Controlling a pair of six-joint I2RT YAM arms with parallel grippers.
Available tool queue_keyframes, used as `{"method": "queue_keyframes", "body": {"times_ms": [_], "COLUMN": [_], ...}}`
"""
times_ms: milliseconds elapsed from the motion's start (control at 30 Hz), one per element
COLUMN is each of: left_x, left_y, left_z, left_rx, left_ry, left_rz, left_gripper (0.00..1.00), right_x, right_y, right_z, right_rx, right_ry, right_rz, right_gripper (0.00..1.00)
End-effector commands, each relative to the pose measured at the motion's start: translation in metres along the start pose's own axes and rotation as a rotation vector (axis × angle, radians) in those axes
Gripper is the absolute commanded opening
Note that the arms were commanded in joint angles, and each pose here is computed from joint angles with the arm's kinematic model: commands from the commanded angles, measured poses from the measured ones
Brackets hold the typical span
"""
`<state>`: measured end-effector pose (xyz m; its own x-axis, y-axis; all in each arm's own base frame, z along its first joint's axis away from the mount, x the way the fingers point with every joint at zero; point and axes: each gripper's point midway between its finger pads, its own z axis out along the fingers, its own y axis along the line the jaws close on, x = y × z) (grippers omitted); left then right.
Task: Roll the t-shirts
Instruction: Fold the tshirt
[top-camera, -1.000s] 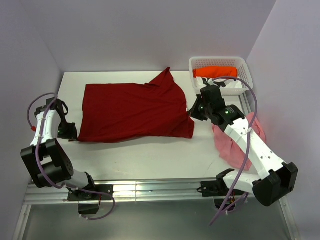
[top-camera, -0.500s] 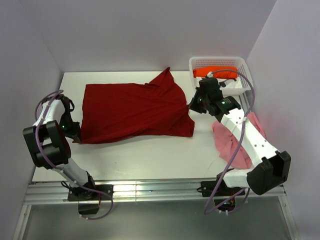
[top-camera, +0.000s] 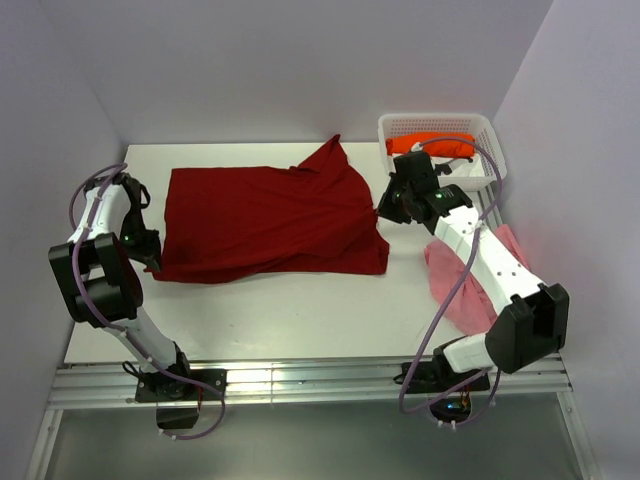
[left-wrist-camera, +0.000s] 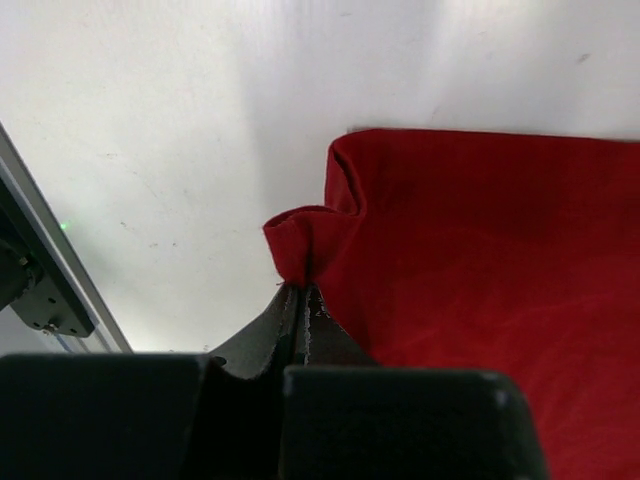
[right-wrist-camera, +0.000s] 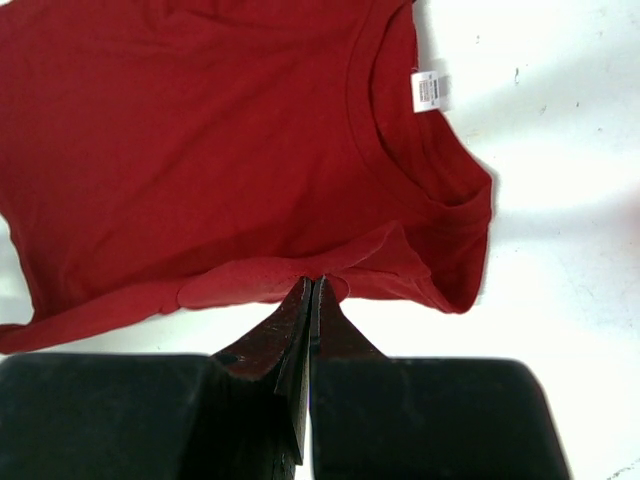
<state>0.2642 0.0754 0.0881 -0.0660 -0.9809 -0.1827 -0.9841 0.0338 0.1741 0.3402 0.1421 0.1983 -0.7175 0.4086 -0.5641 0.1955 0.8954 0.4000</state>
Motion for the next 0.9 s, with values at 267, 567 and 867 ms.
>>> {"method": "queue_keyframes", "body": {"times_ms": [267,567,867], "left_x": [-0.014,-0.025,-0.029], "left_y": [-0.013,-0.03,-0.05], "left_z": [-0.018,-0.024,-0.016], "left_rx": [0.016,0.045,0.052], "left_ry": [-0.045,-0.073,-0.08], "left_rz": [-0.018,-0.022,0.002], "left_gripper": [0.0,0.0,0.0], "right_x": [-0.035,-0.038,-0.039], "right_y": [0.007,0.006,0.003], "right_z": [0.009,0.024,0.038], "right_rx": [-0.001,0.022,0.051], "right_ry": [-0.077,-0.064,-0.047], "right_rz": [0.017,0.028,0.037], "right_gripper": [0.0,0.0,0.0]}}
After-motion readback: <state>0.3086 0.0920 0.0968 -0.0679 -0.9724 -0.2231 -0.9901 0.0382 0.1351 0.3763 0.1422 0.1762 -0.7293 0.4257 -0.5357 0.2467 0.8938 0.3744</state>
